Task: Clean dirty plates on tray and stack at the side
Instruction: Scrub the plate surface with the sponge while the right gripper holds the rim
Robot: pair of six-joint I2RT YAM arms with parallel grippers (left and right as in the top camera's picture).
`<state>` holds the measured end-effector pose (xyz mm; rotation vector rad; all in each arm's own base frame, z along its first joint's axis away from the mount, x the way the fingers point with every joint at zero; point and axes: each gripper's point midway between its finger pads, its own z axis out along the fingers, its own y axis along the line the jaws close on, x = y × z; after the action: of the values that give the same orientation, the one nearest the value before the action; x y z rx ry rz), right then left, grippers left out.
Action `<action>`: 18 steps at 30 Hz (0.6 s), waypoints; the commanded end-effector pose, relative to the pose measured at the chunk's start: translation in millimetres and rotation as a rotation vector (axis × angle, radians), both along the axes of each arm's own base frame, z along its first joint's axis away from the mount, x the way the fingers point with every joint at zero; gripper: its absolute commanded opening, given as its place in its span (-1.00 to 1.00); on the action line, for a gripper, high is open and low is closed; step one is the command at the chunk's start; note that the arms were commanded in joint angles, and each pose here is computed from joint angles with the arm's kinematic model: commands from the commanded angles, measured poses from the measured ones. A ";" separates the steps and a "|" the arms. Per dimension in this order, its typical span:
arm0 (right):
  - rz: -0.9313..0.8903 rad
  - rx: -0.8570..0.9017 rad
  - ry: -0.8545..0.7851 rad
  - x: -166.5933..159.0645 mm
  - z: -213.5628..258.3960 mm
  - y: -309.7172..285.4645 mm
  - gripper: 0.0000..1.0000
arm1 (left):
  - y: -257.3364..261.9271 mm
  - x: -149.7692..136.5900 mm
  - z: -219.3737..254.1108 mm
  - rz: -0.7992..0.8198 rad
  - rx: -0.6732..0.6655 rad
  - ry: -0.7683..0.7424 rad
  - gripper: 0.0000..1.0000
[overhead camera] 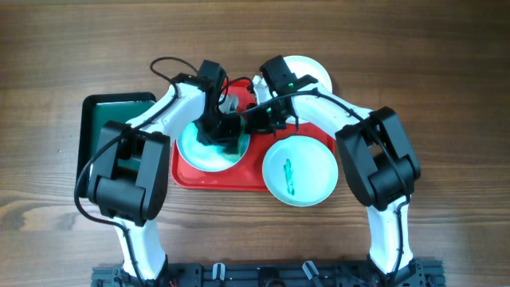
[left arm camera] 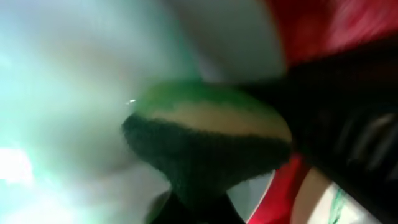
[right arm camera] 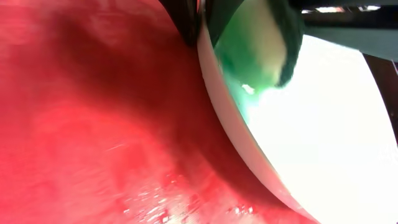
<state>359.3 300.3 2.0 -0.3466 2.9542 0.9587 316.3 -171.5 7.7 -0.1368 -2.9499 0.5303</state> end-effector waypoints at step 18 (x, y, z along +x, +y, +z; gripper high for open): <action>0.022 -0.023 0.017 -5.2 -17.2 -2.1 -0.91 | 47.8 74.2 -22.0 0.389 0.261 -0.235 -0.92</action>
<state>361.2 299.6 1.7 -0.3253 2.9551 0.9531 393.5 -75.7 6.9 0.6330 -3.3226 -0.2834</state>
